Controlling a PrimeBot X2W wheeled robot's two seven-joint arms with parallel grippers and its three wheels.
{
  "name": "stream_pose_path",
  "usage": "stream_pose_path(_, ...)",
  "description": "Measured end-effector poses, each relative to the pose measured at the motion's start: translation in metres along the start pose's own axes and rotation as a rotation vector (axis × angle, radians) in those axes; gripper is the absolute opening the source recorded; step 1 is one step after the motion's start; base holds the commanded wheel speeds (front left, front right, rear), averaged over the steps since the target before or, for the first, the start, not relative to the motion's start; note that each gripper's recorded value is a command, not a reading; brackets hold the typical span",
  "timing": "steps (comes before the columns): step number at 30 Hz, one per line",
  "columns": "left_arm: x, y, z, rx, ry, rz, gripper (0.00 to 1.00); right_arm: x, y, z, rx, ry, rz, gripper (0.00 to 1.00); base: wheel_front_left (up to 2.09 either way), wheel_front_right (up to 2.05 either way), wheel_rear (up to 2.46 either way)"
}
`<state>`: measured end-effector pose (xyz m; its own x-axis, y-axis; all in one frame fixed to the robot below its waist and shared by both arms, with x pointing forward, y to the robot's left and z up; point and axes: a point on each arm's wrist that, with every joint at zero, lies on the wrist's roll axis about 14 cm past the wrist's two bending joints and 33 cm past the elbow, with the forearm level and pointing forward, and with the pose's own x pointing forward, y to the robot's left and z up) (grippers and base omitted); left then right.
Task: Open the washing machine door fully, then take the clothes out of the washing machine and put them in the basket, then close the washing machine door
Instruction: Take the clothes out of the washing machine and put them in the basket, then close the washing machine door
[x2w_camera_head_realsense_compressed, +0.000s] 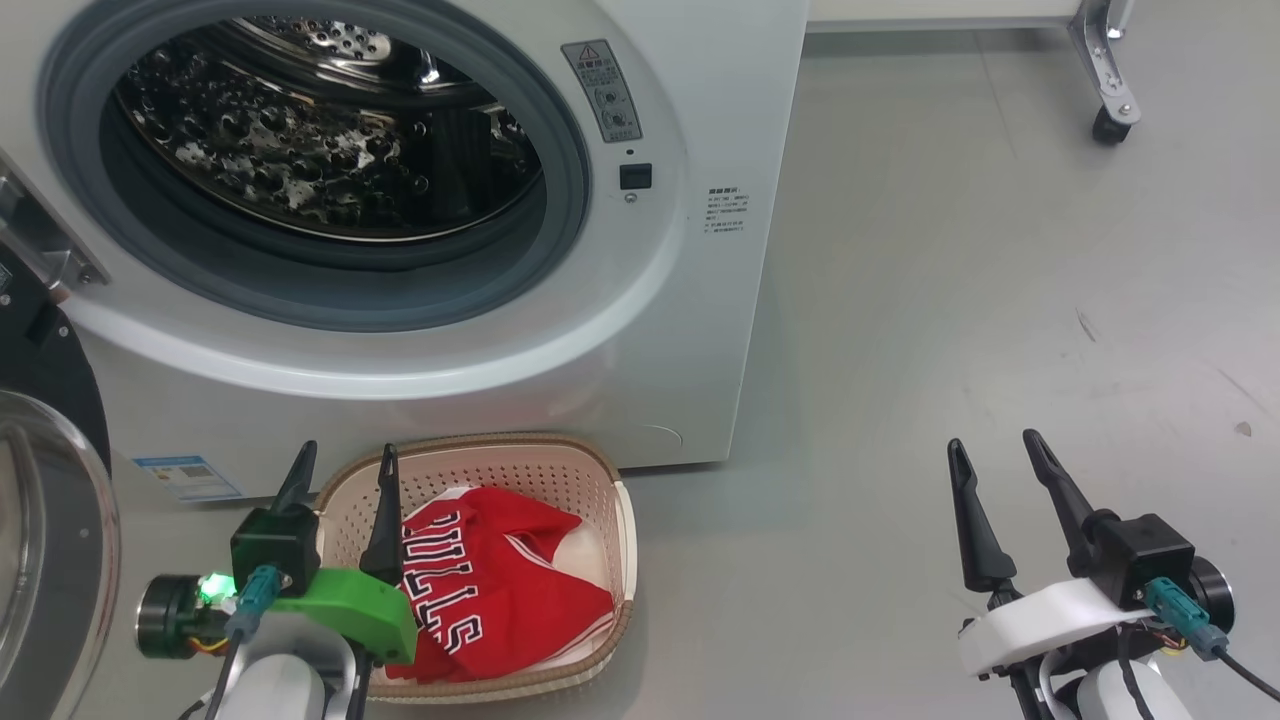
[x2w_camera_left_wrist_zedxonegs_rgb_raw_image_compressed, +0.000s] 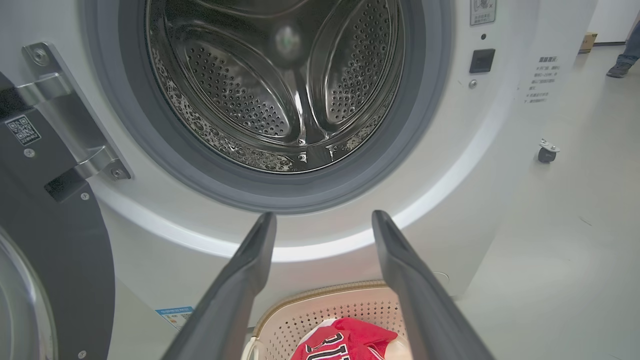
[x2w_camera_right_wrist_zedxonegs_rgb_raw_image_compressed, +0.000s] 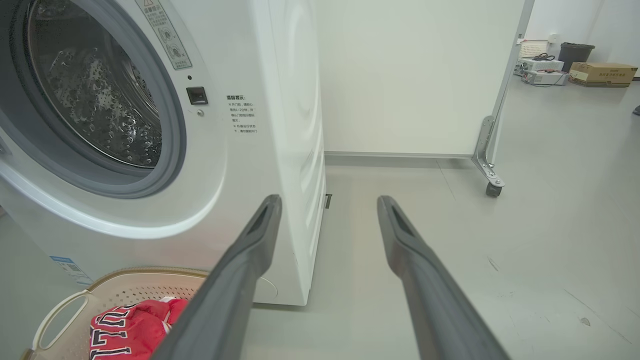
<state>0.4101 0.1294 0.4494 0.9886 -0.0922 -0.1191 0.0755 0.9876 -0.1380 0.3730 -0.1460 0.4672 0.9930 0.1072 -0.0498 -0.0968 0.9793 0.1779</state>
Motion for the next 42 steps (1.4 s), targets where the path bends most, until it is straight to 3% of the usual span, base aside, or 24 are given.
stream_pose_path(19, -0.042, 0.002, 0.023, 0.019, -0.092, 0.012, 1.0, -0.027, 0.007, 0.015, -0.01, -0.045, 0.008, 1.0, 0.0, 0.0, 0.0)
stream_pose_path(42, -0.058, 0.0, 0.034, 0.032, -0.109, 0.01, 1.0, -0.035, 0.009, 0.022, -0.008, -0.062, 0.006, 1.0, 0.0, 0.0, 0.0)
